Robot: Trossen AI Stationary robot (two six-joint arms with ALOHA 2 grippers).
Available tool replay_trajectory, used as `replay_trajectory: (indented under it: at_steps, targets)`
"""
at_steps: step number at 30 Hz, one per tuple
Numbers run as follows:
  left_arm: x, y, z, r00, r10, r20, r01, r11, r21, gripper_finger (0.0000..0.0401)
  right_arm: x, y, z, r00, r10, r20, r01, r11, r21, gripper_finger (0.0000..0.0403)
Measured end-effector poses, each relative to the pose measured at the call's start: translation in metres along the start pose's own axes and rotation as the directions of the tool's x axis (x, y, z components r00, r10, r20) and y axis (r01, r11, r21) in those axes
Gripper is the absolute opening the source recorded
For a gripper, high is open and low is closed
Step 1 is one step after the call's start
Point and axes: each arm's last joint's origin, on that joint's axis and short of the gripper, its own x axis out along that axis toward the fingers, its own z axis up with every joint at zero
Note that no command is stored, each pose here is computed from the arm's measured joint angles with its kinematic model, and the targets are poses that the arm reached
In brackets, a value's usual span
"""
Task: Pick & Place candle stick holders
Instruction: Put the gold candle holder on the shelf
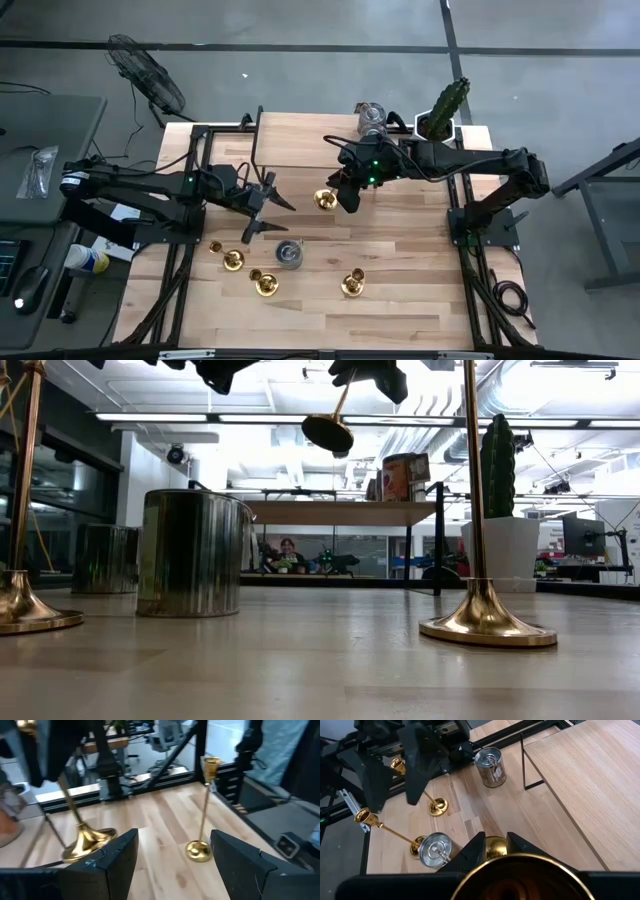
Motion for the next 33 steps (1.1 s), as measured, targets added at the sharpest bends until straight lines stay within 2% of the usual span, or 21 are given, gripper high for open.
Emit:
replay_trajectory:
  at_steps: [4, 7, 13, 18, 22, 27, 33]
  targets:
    - [0.0, 0.0, -0.001, 1.0, 0.02, -0.016, -0.02, 0.999, -0.027, 0.0243, 0.0, 0.0, 0.0, 1.0, 0.001, 0.0, -0.001, 1.0, -0.001, 0.0061]
    - [0.0, 0.004, -0.001, 0.992, 0.125, -0.022, -0.126, 0.991, -0.041, 0.0243, 0.0, 0.0, 0.0, 1.0, 0.003, -0.001, -0.003, 1.0, -0.001, 0.0061]
    - [0.013, 0.015, 0.001, 0.944, 0.328, 0.035, -0.326, 0.944, -0.04, 0.0243, 0.0, 0.001, 0.002, 1.0, 0.01, 0.017, -0.01, 1.0, -0.001, 0.0061]
    - [0.042, 0.028, 0.002, 0.936, 0.35, -0.033, -0.351, 0.934, -0.06, 0.0243, 0.0, 0.001, 0.002, 1.0, 0.01, 0.02, -0.01, 1.0, -0.001, 0.0061]
    - [0.066, 0.038, 0.014, 0.911, 0.409, -0.057, -0.412, 0.91, -0.055, 0.0243, 0.0, 0.001, 0.002, 1.0, 0.01, 0.02, -0.01, 1.0, -0.001, 0.0061]
    - [0.088, 0.045, 0.02, 0.906, 0.399, -0.138, -0.409, 0.911, -0.052, 0.0243, 0.0, 0.001, 0.002, 1.0, 0.008, 0.021, -0.008, 1.0, -0.002, 0.0061]
    - [0.102, 0.049, 0.019, 0.896, 0.407, -0.175, -0.428, 0.898, -0.103, 0.0239, 0.0, 0.001, 0.002, 1.0, 0.009, 0.023, -0.009, 1.0, -0.018, 0.0061]
